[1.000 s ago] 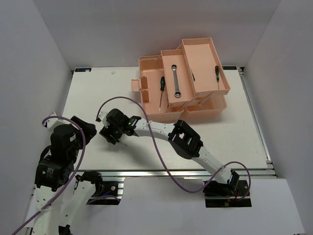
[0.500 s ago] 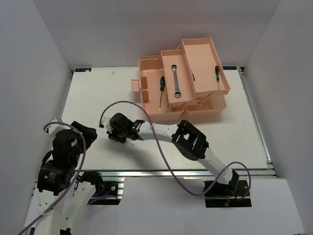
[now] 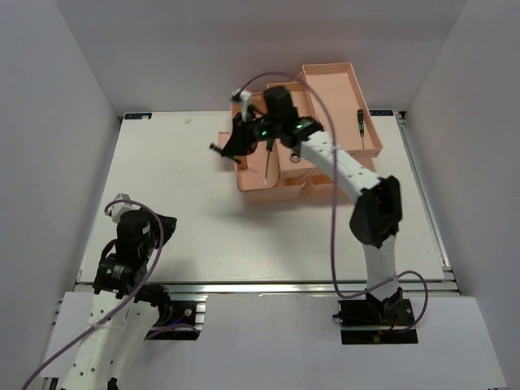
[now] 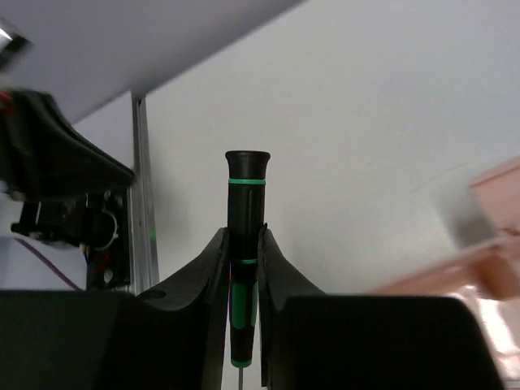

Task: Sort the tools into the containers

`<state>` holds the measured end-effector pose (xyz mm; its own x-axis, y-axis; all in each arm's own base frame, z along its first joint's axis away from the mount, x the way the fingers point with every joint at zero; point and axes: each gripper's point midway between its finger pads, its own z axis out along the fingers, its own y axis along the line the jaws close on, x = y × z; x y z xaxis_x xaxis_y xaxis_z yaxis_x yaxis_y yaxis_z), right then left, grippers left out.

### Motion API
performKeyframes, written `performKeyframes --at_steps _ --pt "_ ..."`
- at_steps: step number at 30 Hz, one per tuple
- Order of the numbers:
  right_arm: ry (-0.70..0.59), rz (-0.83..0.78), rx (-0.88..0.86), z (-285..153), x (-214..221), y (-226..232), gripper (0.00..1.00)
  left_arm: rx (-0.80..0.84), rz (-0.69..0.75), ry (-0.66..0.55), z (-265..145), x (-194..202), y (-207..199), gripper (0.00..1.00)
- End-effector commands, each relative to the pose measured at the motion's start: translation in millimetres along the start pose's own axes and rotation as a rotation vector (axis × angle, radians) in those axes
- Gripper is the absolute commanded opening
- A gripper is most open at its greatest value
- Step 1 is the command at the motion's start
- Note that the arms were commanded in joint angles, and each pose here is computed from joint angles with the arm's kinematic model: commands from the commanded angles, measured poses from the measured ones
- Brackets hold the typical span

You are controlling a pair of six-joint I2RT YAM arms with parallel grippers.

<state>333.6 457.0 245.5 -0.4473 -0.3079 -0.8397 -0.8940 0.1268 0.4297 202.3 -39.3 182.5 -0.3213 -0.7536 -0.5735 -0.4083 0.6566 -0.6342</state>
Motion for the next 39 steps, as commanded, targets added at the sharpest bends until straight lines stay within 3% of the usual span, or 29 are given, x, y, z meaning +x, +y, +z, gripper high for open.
performKeyframes --at_steps 1,5,6,10,13,17,19,22,23,24,26,28,29,31,32,35,36,38,39 --pt "-0.217 -0.086 0.038 -74.2 -90.3 37.7 0.00 0.123 -0.016 0.010 23.8 1.1 -31.9 0.29" --pt "-0.414 -0.109 0.468 -172.5 -139.2 -36.1 0.00 0.197 -0.002 0.128 58.1 29.2 -47.3 0.42" --pt "-0.473 -0.115 0.661 -219.6 -149.1 -71.7 0.00 0.217 0.001 0.159 72.6 37.0 -52.7 0.48" --pt "-0.480 -0.113 0.970 -315.8 -137.8 -148.9 0.00 0.271 0.025 0.241 100.3 51.9 -70.2 0.55" --pt "-0.383 -0.130 1.097 -350.4 -110.3 -191.4 0.00 0.303 0.070 0.255 112.1 47.0 -88.9 0.56" --pt "-0.265 -0.109 1.069 -353.3 -63.6 -224.8 0.00 0.396 0.163 0.239 112.1 29.6 -123.5 0.57" --pt "-0.229 -0.090 1.045 -354.0 -46.1 -234.6 0.08 0.442 0.210 0.237 109.0 22.2 -140.5 0.57" --pt "-0.189 -0.089 0.986 -347.6 -36.8 -232.9 0.43 0.474 0.233 0.234 107.5 17.6 -151.0 0.58" --pt "-0.197 -0.099 0.979 -349.0 -42.8 -227.1 0.68 0.477 0.234 0.235 108.0 17.4 -152.8 0.59" --pt "-0.208 -0.113 0.984 -353.4 -48.9 -222.2 0.76 0.478 0.231 0.235 108.9 17.2 -153.6 0.59" --pt "-0.242 -0.180 0.926 -359.2 -70.0 -197.1 0.82 0.489 0.228 0.240 109.9 18.8 -155.0 0.60" --pt "-0.247 -0.326 0.815 -374.5 -81.2 -167.5 0.80 0.491 0.221 0.240 110.5 18.7 -155.1 0.60" --pt "-0.277 -0.474 0.647 -383.3 -80.0 -133.0 0.77 0.493 0.219 0.239 110.1 19.1 -155.5 0.60" --pt "-0.296 -0.626 0.479 -382.0 -68.1 -97.0 0.72 0.488 0.216 0.244 110.7 20.9 -153.4 0.60" --pt "-0.308 -0.731 0.385 -382.2 -65.0 -64.6 0.58 0.486 0.215 0.246 110.9 21.6 -151.8 0.60" --pt "-0.226 -0.910 0.319 -364.8 -20.8 -48.7 0.10 0.503 0.220 0.243 112.4 22.4 -154.3 0.60" --pt "-0.170 -0.946 0.300 -358.4 -1.0 -41.2 0.04 0.503 0.222 0.242 113.1 21.9 -154.4 0.59" --pt "-0.054 -0.964 0.267 -350.4 28.0 -39.8 0.04 0.509 0.227 0.249 112.9 23.7 -154.8 0.60" --pt "-0.034 -0.888 0.244 -345.8 43.2 -35.9 0.06 0.510 0.230 0.250 112.9 23.5 -155.4 0.60"
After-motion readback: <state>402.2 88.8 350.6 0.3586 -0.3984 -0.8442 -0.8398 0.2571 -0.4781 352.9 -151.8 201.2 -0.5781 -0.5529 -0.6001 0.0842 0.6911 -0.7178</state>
